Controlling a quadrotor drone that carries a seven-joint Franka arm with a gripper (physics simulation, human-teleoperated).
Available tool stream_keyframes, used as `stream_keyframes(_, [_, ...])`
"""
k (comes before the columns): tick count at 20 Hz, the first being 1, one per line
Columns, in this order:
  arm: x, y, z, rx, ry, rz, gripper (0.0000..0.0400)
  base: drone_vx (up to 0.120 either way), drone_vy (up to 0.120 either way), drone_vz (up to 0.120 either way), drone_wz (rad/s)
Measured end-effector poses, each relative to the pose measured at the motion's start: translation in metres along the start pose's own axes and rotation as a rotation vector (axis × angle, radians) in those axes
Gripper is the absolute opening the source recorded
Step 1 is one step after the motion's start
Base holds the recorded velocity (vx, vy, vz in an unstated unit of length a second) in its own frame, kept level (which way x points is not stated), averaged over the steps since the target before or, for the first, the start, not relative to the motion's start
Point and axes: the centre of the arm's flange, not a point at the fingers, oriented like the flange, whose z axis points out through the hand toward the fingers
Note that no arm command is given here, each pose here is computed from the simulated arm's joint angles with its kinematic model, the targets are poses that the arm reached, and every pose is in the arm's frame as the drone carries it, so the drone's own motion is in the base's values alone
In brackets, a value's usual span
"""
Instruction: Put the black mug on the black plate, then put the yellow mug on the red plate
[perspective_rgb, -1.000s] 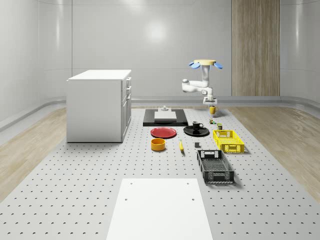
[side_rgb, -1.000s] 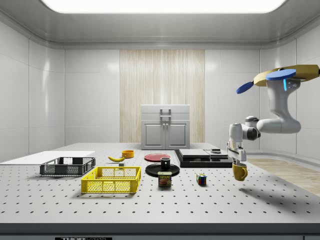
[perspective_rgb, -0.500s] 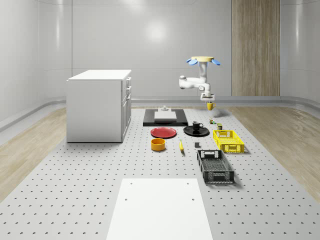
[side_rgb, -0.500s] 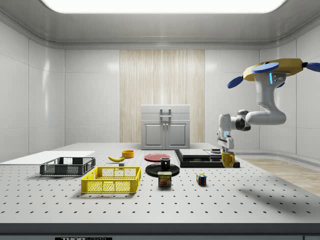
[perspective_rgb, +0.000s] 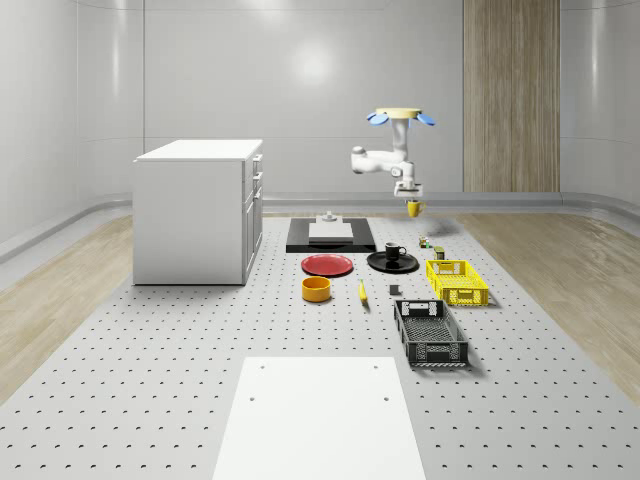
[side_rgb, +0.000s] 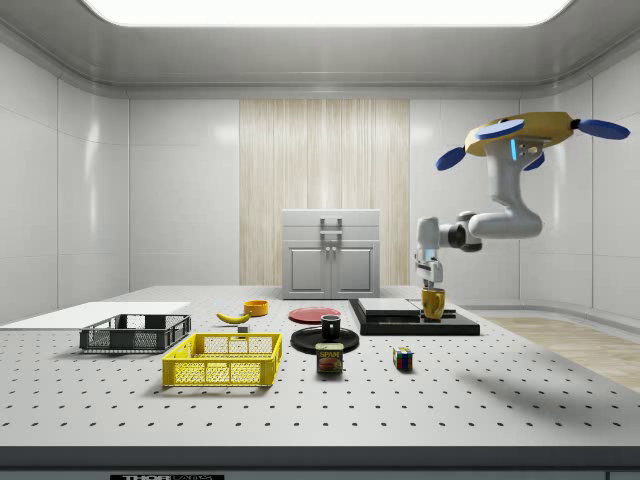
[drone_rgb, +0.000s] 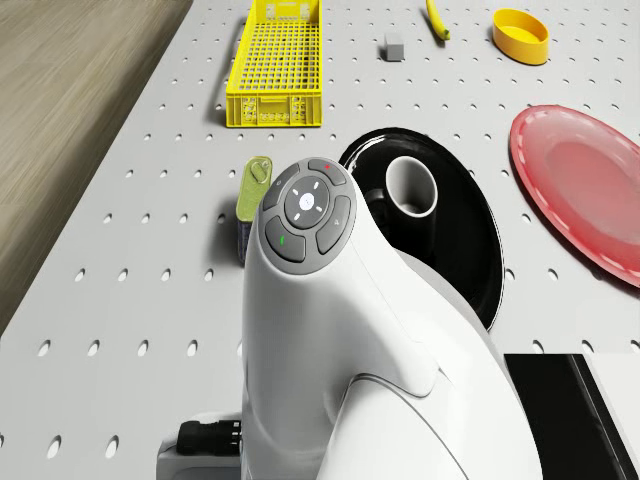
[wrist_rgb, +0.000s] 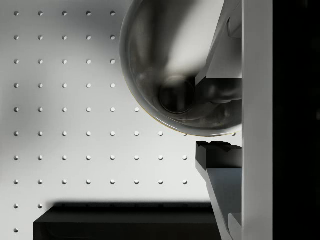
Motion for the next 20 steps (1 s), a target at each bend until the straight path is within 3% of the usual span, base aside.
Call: stream_keyframes(20, [0.0000,0.0000,-0.0001,0.000,0.000,0.000,0.0110,0.120,-0.120,0.000,0.000])
